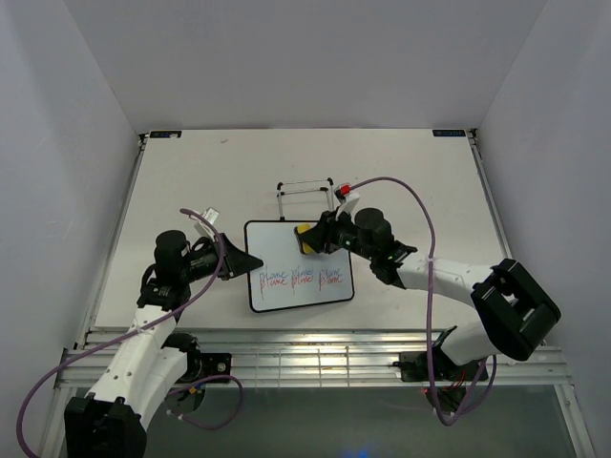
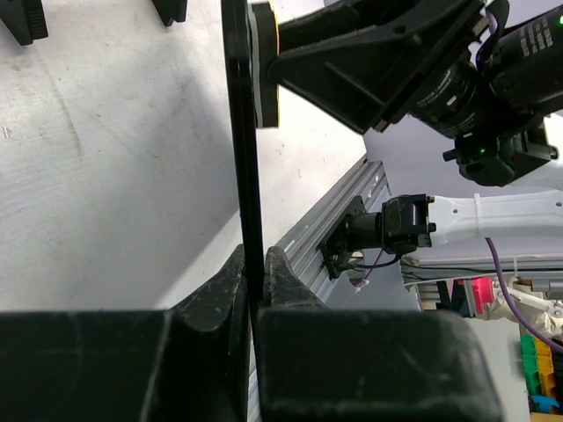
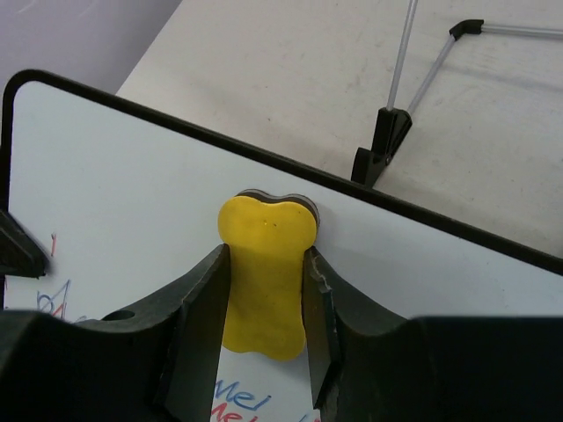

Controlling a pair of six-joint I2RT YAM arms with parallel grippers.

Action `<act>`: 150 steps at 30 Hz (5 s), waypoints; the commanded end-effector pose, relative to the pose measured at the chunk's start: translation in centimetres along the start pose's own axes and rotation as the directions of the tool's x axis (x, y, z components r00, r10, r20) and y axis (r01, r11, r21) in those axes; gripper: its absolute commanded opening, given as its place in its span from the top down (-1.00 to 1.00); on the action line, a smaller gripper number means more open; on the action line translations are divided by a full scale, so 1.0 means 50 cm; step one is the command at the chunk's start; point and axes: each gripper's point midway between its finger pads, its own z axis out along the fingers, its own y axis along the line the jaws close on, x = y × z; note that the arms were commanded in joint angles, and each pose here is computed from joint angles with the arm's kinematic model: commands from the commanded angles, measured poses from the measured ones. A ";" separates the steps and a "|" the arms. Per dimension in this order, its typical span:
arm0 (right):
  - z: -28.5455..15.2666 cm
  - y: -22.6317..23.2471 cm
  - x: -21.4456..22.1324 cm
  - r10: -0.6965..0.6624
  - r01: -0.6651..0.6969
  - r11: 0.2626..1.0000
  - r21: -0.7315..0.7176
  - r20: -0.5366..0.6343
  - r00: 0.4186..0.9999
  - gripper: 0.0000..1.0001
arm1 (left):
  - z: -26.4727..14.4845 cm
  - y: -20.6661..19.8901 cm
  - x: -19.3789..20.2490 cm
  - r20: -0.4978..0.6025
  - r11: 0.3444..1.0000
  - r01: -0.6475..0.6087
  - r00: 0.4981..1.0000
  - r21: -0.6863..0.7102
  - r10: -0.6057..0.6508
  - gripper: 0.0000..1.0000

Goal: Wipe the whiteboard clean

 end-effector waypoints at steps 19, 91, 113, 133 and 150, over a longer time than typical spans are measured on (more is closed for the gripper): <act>-0.080 -0.192 0.106 0.100 -0.062 0.972 0.228 -0.160 0.982 0.33 | -0.002 -0.058 0.005 -0.006 0.986 -0.097 0.995 0.135 0.098 1.00; -0.073 0.035 0.191 -0.121 0.155 0.884 0.441 -0.104 0.987 0.34 | 0.010 -0.059 0.013 0.062 0.996 -0.010 0.998 0.089 0.005 1.00; 0.039 0.171 0.117 -0.167 0.188 0.960 0.210 -0.111 0.980 0.33 | 0.006 -0.086 0.021 0.029 0.988 -0.043 0.999 0.147 0.039 1.00; 0.107 0.259 0.094 -0.531 0.497 0.844 -0.204 -0.181 0.828 0.32 | -0.001 -0.106 0.031 -0.014 0.977 -0.092 0.995 0.192 0.097 1.00; -0.066 0.056 0.201 -0.260 0.337 0.926 0.172 -0.356 0.897 0.34 | 0.006 -0.066 0.001 0.079 0.996 -0.058 0.995 0.062 0.053 1.00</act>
